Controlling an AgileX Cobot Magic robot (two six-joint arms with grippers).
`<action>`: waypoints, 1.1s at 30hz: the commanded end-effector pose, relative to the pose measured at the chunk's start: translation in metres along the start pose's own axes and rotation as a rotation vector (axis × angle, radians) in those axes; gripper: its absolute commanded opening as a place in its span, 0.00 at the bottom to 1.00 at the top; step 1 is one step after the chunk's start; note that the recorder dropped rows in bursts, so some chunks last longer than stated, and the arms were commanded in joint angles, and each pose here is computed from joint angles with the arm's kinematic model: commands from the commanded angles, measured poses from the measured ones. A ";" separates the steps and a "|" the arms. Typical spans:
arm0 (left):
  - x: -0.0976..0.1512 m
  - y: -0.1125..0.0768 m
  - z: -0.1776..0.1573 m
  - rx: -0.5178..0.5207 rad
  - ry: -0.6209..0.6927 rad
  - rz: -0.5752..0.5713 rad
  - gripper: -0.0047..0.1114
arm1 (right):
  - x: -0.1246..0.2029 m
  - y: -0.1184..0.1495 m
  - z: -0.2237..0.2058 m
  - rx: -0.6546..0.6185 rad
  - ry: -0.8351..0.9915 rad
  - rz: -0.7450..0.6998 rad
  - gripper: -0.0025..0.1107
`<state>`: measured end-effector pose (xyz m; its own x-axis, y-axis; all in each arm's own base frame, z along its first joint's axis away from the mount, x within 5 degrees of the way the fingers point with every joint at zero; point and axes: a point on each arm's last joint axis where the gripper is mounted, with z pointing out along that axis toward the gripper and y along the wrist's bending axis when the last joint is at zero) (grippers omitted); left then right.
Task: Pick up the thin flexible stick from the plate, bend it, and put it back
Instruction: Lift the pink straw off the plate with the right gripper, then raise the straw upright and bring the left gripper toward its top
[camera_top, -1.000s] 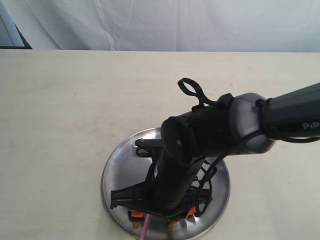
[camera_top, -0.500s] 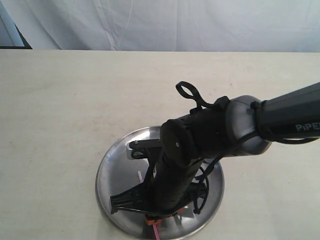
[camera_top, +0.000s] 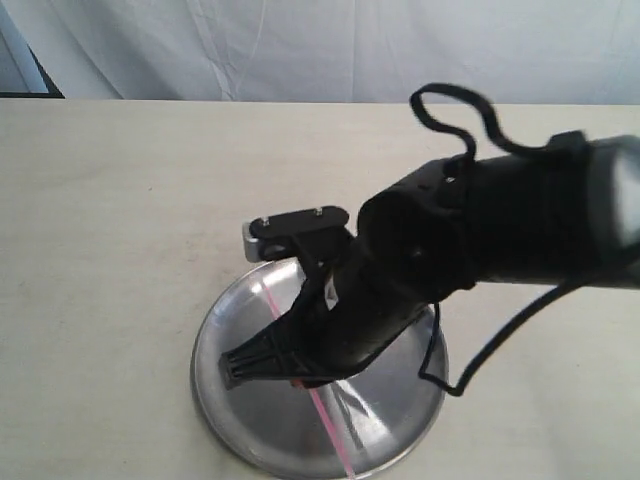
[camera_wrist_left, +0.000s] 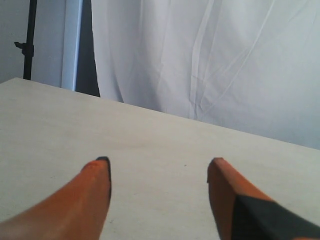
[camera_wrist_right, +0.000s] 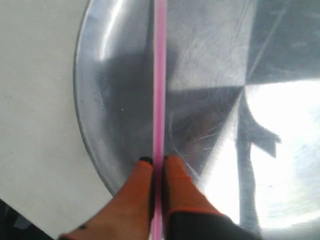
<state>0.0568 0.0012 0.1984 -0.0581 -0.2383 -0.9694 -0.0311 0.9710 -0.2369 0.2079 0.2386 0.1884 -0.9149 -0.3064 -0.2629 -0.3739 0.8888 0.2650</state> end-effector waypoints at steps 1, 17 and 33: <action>-0.003 -0.001 -0.001 0.007 -0.017 0.001 0.52 | 0.001 -0.002 -0.047 0.034 -0.117 -0.104 0.01; -0.043 -0.014 -0.009 0.172 -0.247 -0.464 0.52 | 0.073 -0.028 -0.209 0.007 -0.437 -0.140 0.01; -0.063 -0.114 0.135 1.006 0.756 -0.673 0.52 | 0.117 -0.040 -0.142 -0.296 -0.532 -0.063 0.01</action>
<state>0.1975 -0.0868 0.2801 -0.7921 -0.3118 -0.5247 0.4674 0.2428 -0.8500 0.0924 0.1165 0.2741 -0.7571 -0.0918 -0.6468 -0.4841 0.7436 0.4611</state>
